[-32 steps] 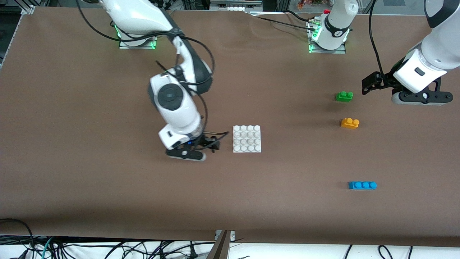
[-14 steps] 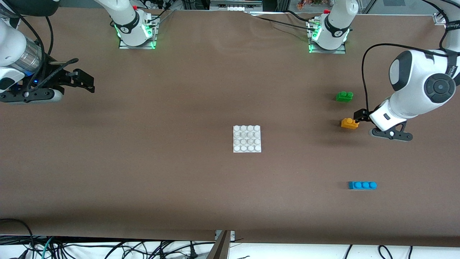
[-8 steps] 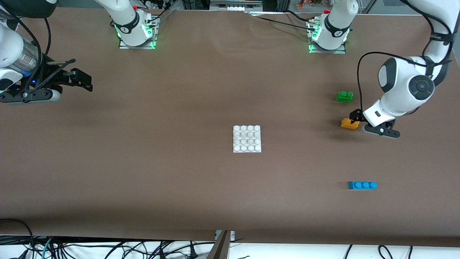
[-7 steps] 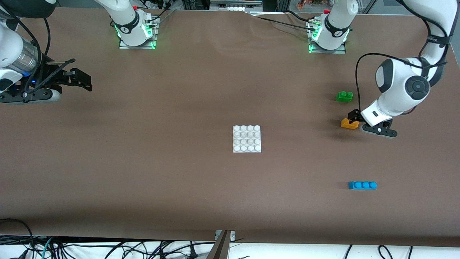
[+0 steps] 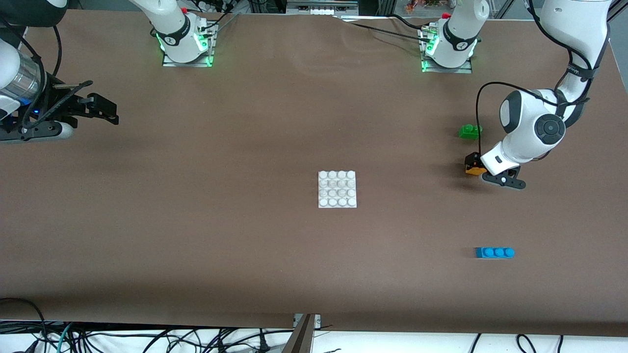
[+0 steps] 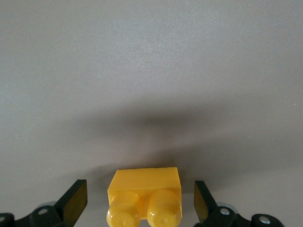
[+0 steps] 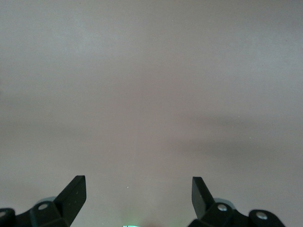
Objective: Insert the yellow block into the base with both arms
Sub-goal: 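Lower the left gripper over the yellow block and close on it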
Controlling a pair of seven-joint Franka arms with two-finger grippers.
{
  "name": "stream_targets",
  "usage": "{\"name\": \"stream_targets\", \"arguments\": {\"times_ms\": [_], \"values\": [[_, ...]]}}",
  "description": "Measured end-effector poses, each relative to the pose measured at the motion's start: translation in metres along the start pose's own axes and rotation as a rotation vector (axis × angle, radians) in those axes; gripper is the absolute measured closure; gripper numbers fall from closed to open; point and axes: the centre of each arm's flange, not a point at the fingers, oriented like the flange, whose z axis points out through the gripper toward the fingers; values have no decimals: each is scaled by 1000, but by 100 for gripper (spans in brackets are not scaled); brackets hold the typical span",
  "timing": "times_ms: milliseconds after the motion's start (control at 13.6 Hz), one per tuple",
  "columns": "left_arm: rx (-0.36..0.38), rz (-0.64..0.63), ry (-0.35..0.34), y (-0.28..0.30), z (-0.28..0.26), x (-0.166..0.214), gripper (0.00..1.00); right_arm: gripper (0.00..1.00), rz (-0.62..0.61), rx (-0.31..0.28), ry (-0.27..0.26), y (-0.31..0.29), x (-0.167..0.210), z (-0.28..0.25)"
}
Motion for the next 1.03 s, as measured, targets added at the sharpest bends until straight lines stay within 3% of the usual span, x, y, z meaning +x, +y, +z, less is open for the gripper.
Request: {"name": "stream_targets", "arguments": {"times_ms": [1032], "values": [[-6, 1, -22, 3, 2, -8, 1, 1, -43, -13, -2, 5, 0, 0]]}}
